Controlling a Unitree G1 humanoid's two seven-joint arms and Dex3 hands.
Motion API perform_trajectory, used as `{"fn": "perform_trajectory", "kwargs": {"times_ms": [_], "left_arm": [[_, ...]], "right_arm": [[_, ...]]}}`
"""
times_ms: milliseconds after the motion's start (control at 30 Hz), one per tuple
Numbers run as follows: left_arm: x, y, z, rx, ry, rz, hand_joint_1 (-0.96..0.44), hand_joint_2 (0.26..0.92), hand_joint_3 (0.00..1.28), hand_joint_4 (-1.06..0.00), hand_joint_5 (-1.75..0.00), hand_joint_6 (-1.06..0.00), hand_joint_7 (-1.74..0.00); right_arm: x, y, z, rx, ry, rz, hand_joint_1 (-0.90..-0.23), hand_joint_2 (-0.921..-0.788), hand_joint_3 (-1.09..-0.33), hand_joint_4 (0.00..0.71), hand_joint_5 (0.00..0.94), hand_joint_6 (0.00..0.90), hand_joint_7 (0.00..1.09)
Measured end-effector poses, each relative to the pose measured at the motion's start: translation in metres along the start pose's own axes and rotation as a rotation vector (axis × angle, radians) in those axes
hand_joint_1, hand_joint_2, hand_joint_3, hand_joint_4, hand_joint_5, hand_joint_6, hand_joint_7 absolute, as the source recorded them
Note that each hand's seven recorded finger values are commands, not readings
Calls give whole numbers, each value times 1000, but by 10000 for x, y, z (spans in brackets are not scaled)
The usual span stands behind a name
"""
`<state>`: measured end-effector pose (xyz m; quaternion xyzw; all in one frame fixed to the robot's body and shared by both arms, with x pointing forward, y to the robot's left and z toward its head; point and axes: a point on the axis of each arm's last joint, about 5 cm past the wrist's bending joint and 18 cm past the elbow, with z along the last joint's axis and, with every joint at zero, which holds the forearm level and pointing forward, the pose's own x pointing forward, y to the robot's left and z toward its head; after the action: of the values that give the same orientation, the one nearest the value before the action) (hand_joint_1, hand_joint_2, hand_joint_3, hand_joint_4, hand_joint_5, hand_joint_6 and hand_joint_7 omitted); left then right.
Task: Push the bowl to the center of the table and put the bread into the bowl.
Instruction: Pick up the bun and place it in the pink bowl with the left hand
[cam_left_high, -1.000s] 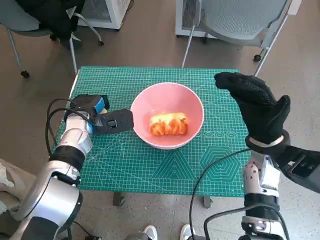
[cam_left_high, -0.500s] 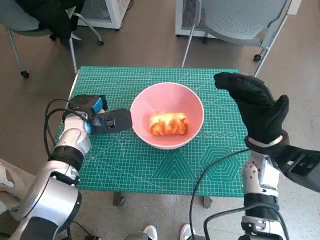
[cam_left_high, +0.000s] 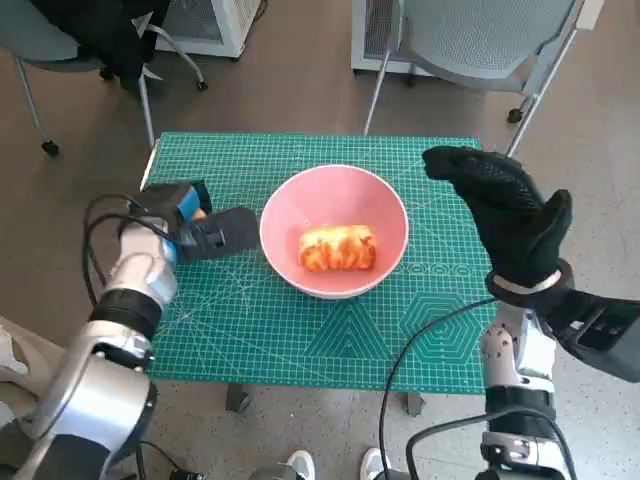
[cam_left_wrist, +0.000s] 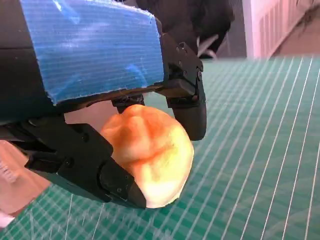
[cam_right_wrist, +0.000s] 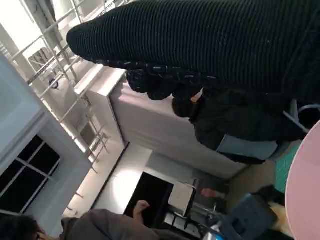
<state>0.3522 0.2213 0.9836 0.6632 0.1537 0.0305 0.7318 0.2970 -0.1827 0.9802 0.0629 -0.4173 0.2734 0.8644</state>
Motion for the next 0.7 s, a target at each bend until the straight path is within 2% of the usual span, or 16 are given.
{"fn": "perform_trajectory", "kwargs": {"times_ms": [33, 133, 267, 333, 433, 700], "left_arm": [[-4, 47, 6, -16, -6, 13, 3, 681, 547, -574, -1496, -678, -1051], [-27, 202, 56, -56, -41, 67, 2, 732, 408, -649, -1395, -713, -976], [-89, 359, 140, -100, -100, 140, 1, 802, 253, -705, -1298, -717, -960], [-136, 414, 185, -123, -136, 177, 1, 853, 151, -736, -1221, -695, -1005], [-210, 471, 246, -155, -190, 227, 2, 886, 84, -760, -1121, -672, -1092], [-458, 554, 359, -219, -344, 345, 2, 905, 33, -779, -1005, -682, -1170]], "right_arm": [[0, 0, 0, 0, 0, 0, -690, -921, -804, 73, 0, -1, 277], [2, -1, 1, -1, -1, 0, -686, -921, -804, 72, 0, -1, 277], [11, 1, 2, -1, -3, 3, -683, -921, -805, 72, 0, -1, 277], [19, 1, 3, -1, -5, 5, -682, -921, -808, 72, 0, -1, 276], [29, 3, 4, -2, -7, 7, -681, -921, -810, 71, 0, -1, 276], [44, 6, 7, -4, -15, 10, -682, -921, -814, 71, 0, -1, 275]]}}
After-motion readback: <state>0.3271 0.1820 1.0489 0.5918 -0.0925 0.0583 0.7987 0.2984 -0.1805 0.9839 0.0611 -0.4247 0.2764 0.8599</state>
